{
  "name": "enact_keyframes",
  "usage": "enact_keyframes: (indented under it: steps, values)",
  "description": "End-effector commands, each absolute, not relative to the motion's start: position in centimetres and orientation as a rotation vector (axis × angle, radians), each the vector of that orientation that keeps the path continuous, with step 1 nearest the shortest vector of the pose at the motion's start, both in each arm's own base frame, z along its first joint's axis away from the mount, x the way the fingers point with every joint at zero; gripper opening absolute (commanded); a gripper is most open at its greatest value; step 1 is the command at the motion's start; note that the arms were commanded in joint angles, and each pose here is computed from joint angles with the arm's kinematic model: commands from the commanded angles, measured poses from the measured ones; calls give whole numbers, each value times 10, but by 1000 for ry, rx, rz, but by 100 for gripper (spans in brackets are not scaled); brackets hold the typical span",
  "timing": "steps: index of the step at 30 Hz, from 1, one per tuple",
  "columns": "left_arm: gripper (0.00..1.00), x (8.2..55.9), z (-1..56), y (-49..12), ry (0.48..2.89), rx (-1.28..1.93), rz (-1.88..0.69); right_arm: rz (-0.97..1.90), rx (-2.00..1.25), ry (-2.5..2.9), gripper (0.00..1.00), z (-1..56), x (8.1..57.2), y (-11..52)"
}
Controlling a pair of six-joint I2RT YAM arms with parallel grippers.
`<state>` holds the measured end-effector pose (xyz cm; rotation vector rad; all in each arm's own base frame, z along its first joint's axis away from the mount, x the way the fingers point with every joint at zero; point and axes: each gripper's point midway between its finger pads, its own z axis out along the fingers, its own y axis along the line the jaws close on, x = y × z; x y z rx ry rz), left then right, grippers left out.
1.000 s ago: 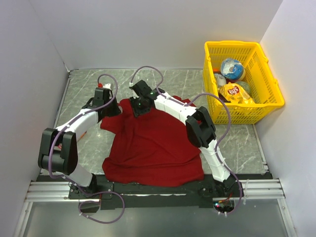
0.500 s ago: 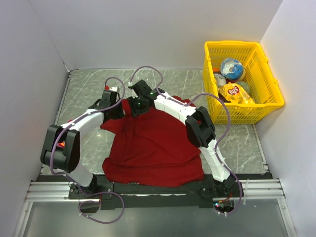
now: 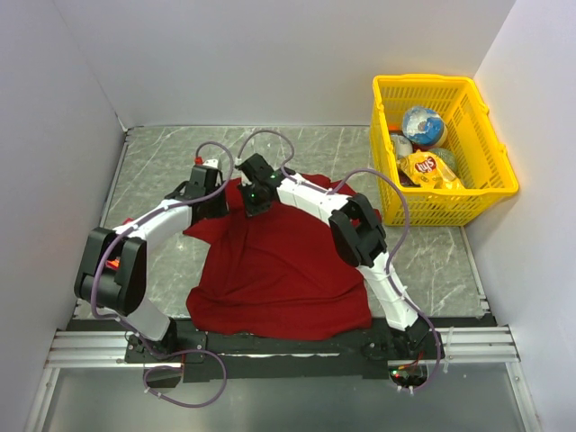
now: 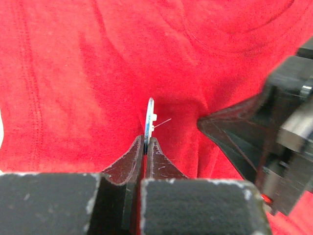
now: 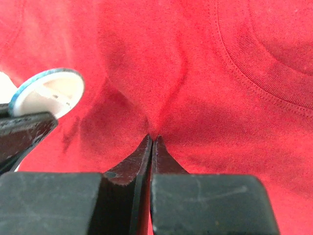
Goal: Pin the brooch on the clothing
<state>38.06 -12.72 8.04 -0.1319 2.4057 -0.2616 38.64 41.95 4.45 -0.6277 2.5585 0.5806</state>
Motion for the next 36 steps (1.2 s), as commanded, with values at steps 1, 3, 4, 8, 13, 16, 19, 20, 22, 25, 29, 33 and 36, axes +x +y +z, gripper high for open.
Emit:
enact_keyframes:
  steps: [1,3,4,8,13,16,19,20,22,25,29,33,36]
  values:
    - [1,389,87,-136,2374,-50,-237,585,-601,2483,0,65,397,418]
    - [1,390,86,-141,2369,-25,-242,599,-620,2456,0,71,395,417]
    - [1,390,85,-143,2370,-19,-244,599,-622,2441,0,76,395,417]
    - [1,390,76,-140,2382,-9,-213,641,-662,2412,0,81,388,416]
    - [1,391,75,-138,2349,17,-191,795,-705,2303,0,101,375,422]
    - [1,391,80,-133,2295,13,-164,880,-720,2252,0,112,371,425]
    - [1,392,86,-127,2259,7,-124,954,-738,2215,0,120,368,427]
    - [1,391,87,-127,2255,12,-110,955,-735,2216,0,120,367,427]
    - [1,390,89,-126,2239,14,-64,951,-730,2225,0,119,370,426]
    - [1,388,90,-129,2234,29,-42,952,-725,2241,0,113,373,429]
    - [1,384,83,-133,2246,57,-16,997,-728,2225,0,114,373,435]
    - [1,381,85,-138,2225,70,-32,1056,-742,2204,0,116,371,439]
    - [1,377,87,-142,2221,83,-63,1074,-744,2202,0,116,370,442]
